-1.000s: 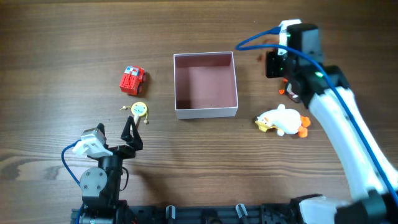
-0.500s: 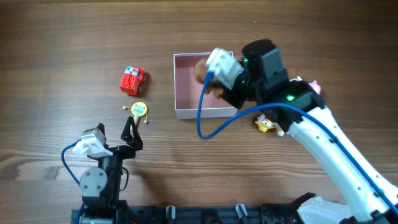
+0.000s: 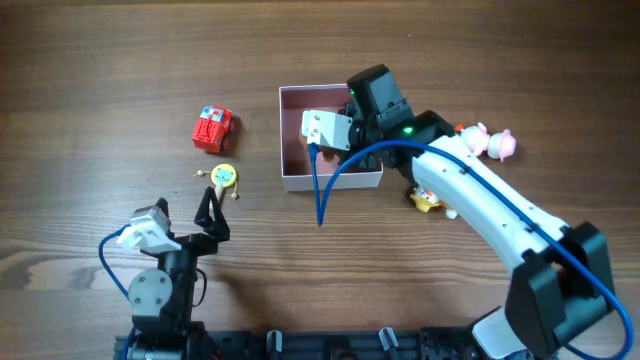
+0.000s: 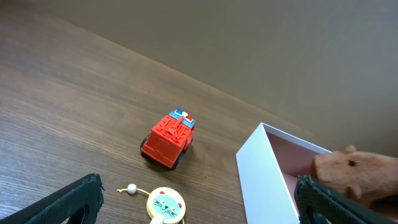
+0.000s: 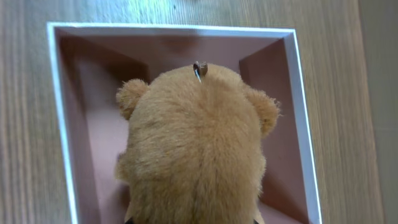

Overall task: Pack container
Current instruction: 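Carry the bear left over the box and lower it inside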

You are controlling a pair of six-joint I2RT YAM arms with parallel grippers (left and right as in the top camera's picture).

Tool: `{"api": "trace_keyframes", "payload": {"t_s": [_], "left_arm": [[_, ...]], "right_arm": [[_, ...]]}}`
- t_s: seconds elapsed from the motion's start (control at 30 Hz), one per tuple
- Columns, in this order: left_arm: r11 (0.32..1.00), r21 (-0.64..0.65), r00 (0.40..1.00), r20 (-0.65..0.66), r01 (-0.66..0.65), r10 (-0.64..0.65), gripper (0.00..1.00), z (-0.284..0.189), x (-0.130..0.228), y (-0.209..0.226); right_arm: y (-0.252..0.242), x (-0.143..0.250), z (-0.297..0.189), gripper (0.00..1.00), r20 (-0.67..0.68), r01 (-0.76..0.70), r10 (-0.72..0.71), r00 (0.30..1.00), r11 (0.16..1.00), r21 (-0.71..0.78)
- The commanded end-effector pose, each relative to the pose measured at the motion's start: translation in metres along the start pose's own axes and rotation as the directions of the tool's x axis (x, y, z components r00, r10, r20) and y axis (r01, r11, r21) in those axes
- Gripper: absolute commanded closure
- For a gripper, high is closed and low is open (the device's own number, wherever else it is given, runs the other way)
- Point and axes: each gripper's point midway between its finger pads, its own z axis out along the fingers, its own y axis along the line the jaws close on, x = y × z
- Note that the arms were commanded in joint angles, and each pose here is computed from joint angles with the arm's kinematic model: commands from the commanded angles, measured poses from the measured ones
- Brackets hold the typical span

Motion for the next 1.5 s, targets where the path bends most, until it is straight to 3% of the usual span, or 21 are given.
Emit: {"api": "trace_keyframes", "payload": {"t_s": [0.0, 0.23, 0.27, 0.3, 0.37, 0.43, 0.6, 0.77, 1.1, 1.33, 1.47], "left_arm": [[1.000, -0.012, 1.000, 0.009, -0.018, 0.018, 0.00, 0.000, -0.001, 0.003], [1.000, -0.011, 1.000, 0.009, -0.018, 0.018, 0.00, 0.000, -0.001, 0.003], [1.000, -0.011, 1.000, 0.009, -0.018, 0.018, 0.00, 0.000, -0.001, 0.003], [1.000, -0.011, 1.000, 0.009, -0.018, 0.018, 0.00, 0.000, -0.001, 0.003], [1.000, -0.012, 1.000, 0.009, -0.018, 0.018, 0.00, 0.000, -0.001, 0.003], [1.000, -0.012, 1.000, 0.009, -0.018, 0.018, 0.00, 0.000, -0.001, 0.003], [1.000, -0.012, 1.000, 0.009, -0.018, 0.018, 0.00, 0.000, -0.001, 0.003], [1.000, -0.011, 1.000, 0.009, -0.018, 0.018, 0.00, 0.000, -0.001, 0.003], [1.000, -0.012, 1.000, 0.009, -0.018, 0.018, 0.00, 0.000, -0.001, 0.003], [1.000, -0.011, 1.000, 0.009, -0.018, 0.018, 0.00, 0.000, -0.001, 0.003], [1.000, -0.011, 1.000, 0.009, -0.018, 0.018, 0.00, 0.000, -0.001, 0.003]], "right_arm": [[-0.004, 0.008, 0.010, 0.96, -0.044, 0.066, -0.065, 0.997, 0.998, 0.010], [-0.009, 0.009, 0.010, 0.96, -0.045, 0.040, -0.038, 0.998, 0.999, 0.030], [-0.011, 0.008, 0.010, 0.96, -0.039, -0.009, 0.011, 0.999, 0.999, 0.040], [-0.020, 0.006, 0.009, 0.96, -0.020, -0.162, 0.164, 0.986, 0.983, 0.083], [-0.032, -0.001, 0.008, 0.96, 0.048, -0.445, 0.442, 0.896, 0.888, 0.119], [-0.036, -0.001, 0.008, 0.96, 0.075, -0.575, 0.570, 0.818, 0.809, 0.123], [-0.047, 0.019, 0.004, 0.96, 0.122, -0.851, 0.852, 0.509, 0.478, 0.217], [-0.052, 0.029, 0.002, 0.96, 0.161, -0.909, 0.913, 0.376, 0.329, 0.257], [-0.058, 0.039, 0.000, 0.96, 0.175, -0.891, 0.907, 0.384, 0.314, 0.328], [-0.032, 0.018, 0.009, 0.96, 0.093, -0.919, 0.922, 0.375, 0.357, 0.166], [-0.036, 0.026, 0.002, 0.96, 0.094, -0.953, 0.960, 0.263, 0.244, 0.179]]}}
